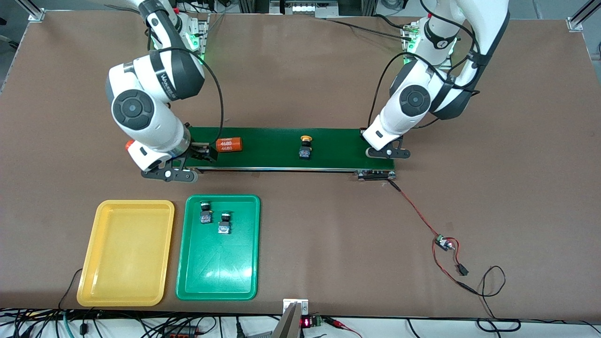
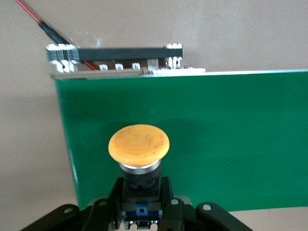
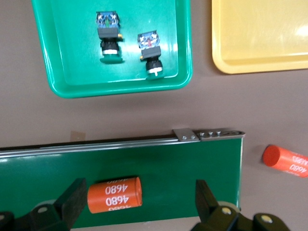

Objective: Sort buttons by color to trays
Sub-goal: 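Place the yellow button on the belt while the right gripper grasps a cylinder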

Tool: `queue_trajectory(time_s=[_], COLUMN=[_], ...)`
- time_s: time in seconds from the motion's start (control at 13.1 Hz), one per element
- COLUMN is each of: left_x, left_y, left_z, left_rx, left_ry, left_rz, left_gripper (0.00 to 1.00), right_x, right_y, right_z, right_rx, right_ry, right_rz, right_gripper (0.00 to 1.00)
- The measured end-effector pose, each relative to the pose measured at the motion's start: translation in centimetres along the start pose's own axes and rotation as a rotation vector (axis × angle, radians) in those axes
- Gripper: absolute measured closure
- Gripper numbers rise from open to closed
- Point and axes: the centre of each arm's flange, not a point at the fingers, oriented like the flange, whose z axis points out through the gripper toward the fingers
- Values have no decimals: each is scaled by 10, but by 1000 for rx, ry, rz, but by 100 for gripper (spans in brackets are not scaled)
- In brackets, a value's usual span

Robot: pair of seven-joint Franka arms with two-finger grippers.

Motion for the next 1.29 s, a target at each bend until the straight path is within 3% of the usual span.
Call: queue_trajectory(time_s=[0.38,0.61,0.84,1.14,1.29], left_x=[0,8,20,20,31], left_y=[2,5,11,4,-27], left_z=[20,9,-35,-120,-164], left_rx=[-1,-17,-40,-50,-57], left_ry=[-32,0,77,194,247], left_rz=[-5,-5,-8,-29,-94], left_gripper=[63,33,1,0,0], right_x=[-40,-68,-76,-84,-83], right_y=[-29,-62,-72,-89,-98], right_z=[27,39,40,51,59], right_rx=[87,116,122,100,99], right_ry=[101,100,93,101,97], right_rz=[54,101,122,57,40], right_gripper=[0,0,0,0,0])
